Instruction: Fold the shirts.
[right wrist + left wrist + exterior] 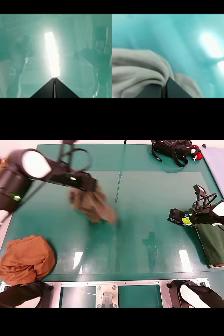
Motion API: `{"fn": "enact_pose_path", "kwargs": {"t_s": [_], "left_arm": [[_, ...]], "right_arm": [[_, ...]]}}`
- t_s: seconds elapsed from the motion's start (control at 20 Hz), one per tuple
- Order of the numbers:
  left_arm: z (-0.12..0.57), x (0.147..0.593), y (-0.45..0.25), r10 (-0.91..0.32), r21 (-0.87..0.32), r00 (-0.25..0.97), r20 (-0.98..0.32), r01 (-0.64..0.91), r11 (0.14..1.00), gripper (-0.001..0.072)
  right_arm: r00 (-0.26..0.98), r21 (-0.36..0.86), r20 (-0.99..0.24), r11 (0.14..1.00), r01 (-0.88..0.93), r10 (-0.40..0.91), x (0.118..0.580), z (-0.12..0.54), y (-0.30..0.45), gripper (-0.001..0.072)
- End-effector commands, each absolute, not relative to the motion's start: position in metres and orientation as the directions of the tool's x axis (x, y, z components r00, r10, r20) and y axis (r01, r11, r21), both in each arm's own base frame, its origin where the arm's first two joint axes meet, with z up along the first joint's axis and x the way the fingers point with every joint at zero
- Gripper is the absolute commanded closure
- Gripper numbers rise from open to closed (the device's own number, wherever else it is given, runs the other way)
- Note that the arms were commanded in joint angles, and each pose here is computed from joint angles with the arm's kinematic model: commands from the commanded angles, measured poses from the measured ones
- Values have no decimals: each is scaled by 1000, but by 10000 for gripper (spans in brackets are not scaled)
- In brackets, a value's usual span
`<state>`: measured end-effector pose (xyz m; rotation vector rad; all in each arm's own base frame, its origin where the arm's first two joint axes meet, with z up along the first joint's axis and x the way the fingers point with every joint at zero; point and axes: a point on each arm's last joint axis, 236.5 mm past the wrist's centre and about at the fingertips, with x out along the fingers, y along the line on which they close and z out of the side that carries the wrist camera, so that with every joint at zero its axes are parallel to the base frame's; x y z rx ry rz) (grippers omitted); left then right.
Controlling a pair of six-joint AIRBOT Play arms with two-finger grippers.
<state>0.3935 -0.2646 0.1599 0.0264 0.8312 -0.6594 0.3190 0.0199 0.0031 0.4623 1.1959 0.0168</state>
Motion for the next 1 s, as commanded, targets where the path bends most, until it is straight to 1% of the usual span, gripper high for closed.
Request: {"fn": "enact_pose_path", "kwargs": {"t_s": [0.0,0.05,0.1,0.15,0.25,0.35,0.4,0.5,0.65,0.7,0.8,0.9,0.95], "left_arm": [[142,344,-346,-647,-349,321,-691,636,688,683],[126,334,-359,-650,-372,269,-710,641,671,412],[109,327,-368,-642,-385,226,-733,641,665,-10],[97,322,-371,-638,-407,185,-748,631,661,-13],[87,325,-362,-614,-407,164,-772,614,676,-13],[90,342,-336,-588,-394,182,-788,585,709,-13],[91,352,-320,-576,-395,191,-795,557,730,-13],[86,375,-282,-546,-397,217,-809,483,780,-13],[76,402,-232,-508,-400,259,-822,373,837,-13],[71,410,-218,-497,-401,277,-822,338,851,-13],[60,421,-196,-477,-401,305,-824,281,872,-13],[48,428,-185,-463,-399,330,-823,244,884,-13],[42,429,-184,-459,-399,335,-823,235,886,-13]], "right_arm": [[355,355,-897,907,226,263,314,3,22,692],[351,355,-898,907,226,265,313,3,23,621],[345,355,-900,907,226,266,311,3,23,463],[338,355,-902,907,226,269,310,2,24,373],[308,355,-910,907,226,279,303,0,26,280],[270,365,-914,903,228,302,293,-2,32,261],[249,387,-911,891,236,330,288,-6,39,198],[189,442,-896,856,268,403,269,-23,58,189],[75,498,-863,815,297,500,226,-66,102,189],[60,524,-844,798,296,532,214,-77,120,189],[83,561,-821,773,295,564,205,-95,150,189],[118,573,-816,768,286,566,211,-103,165,192],[139,589,-806,754,290,576,219,-103,172,231]]}}
